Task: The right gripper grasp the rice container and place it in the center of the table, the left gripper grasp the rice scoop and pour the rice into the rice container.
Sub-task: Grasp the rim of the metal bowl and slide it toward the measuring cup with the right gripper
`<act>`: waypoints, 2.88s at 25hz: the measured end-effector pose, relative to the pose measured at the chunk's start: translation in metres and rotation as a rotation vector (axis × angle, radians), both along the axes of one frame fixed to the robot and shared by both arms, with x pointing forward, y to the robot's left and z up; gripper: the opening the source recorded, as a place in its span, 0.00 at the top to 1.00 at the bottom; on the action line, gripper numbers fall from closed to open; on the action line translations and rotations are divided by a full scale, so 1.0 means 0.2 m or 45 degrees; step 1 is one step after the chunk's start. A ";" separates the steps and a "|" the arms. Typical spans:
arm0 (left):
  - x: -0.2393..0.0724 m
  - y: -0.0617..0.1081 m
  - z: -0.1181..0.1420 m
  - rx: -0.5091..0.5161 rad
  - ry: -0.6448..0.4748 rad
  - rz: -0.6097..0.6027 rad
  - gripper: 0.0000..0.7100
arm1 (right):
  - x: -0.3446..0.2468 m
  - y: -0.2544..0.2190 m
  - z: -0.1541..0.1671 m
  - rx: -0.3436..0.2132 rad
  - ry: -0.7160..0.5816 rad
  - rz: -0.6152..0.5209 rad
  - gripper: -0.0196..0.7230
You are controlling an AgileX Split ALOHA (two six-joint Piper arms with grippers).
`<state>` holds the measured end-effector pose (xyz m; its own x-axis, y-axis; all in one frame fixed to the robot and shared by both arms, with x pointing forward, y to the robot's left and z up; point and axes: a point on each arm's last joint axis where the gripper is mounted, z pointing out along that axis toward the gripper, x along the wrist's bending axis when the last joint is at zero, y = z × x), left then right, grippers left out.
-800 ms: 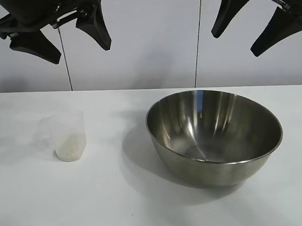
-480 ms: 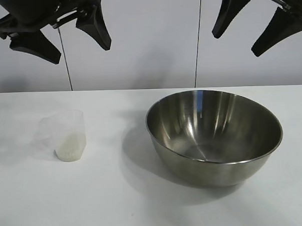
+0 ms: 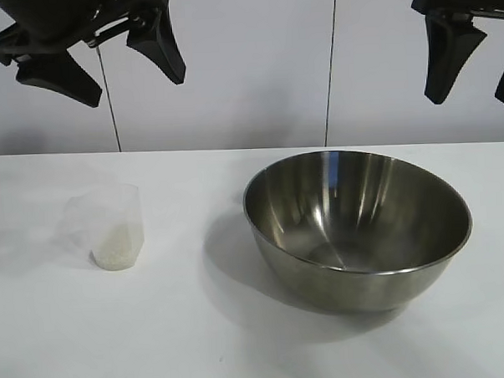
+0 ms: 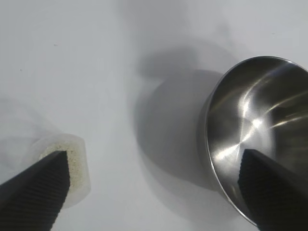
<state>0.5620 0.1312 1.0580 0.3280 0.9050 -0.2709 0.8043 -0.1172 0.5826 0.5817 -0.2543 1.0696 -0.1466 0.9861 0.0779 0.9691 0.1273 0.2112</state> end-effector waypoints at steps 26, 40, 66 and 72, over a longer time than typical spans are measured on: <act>0.00 0.00 0.00 0.000 0.000 0.000 0.03 | 0.11 0.04 -0.75 0.099 0.097 -0.109 0.85; 0.00 0.00 0.00 -0.001 -0.003 0.001 0.03 | 0.10 -0.03 -0.61 0.376 0.069 -0.058 0.96; 0.00 0.00 0.00 -0.001 -0.001 0.000 0.03 | 0.11 0.40 -0.74 0.396 0.083 -0.032 0.69; 0.00 0.00 0.00 -0.001 -0.001 0.000 0.03 | 0.13 0.39 -0.64 0.404 0.089 -0.006 0.32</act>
